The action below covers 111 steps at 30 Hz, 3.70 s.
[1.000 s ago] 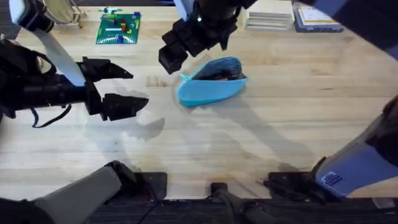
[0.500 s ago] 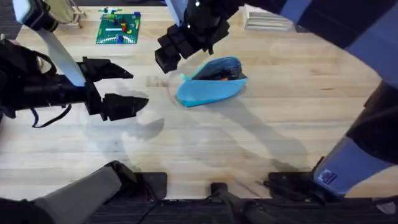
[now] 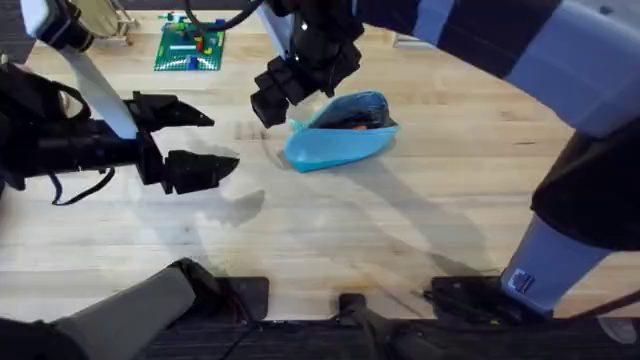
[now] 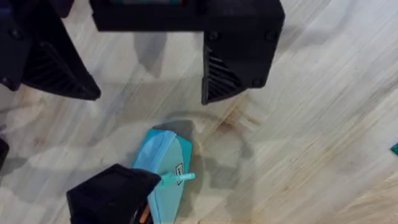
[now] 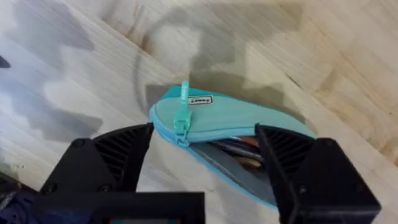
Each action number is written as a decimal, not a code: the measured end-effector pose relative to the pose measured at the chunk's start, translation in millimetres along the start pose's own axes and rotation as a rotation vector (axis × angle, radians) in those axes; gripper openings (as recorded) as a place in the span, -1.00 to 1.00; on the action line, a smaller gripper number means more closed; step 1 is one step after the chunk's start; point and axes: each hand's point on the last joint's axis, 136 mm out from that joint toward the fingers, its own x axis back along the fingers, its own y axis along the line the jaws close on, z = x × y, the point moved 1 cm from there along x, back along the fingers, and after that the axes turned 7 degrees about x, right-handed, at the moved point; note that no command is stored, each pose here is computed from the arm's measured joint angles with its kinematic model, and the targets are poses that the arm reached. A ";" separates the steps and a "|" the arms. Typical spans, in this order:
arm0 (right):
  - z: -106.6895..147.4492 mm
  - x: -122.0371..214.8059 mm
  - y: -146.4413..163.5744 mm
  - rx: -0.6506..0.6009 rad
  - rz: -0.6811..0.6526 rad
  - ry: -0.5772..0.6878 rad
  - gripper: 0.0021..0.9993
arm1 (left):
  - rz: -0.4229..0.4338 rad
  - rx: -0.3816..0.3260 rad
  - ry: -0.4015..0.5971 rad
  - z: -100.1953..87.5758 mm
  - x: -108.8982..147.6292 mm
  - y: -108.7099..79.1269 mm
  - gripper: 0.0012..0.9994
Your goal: Unzip the bag, pick up the pens from the table one at a time and place them inside, then zip the bag closed.
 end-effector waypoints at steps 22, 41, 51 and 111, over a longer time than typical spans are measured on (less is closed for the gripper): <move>6.7 -22.2 10.2 0.017 -0.002 0.059 0.99 | 0.000 0.000 0.000 0.0 0.0 0.0 0.99; 6.5 -22.1 10.1 -0.014 -0.001 0.058 0.90 | 0.001 0.003 0.002 0.4 0.0 -0.5 0.99; 7.1 -22.1 10.1 -0.014 -0.001 0.061 0.89 | 0.001 0.003 0.002 0.3 0.0 -0.5 0.99; 8.7 -31.8 35.8 0.020 -0.063 0.078 0.66 | 0.000 0.003 0.005 0.8 0.0 -0.4 0.99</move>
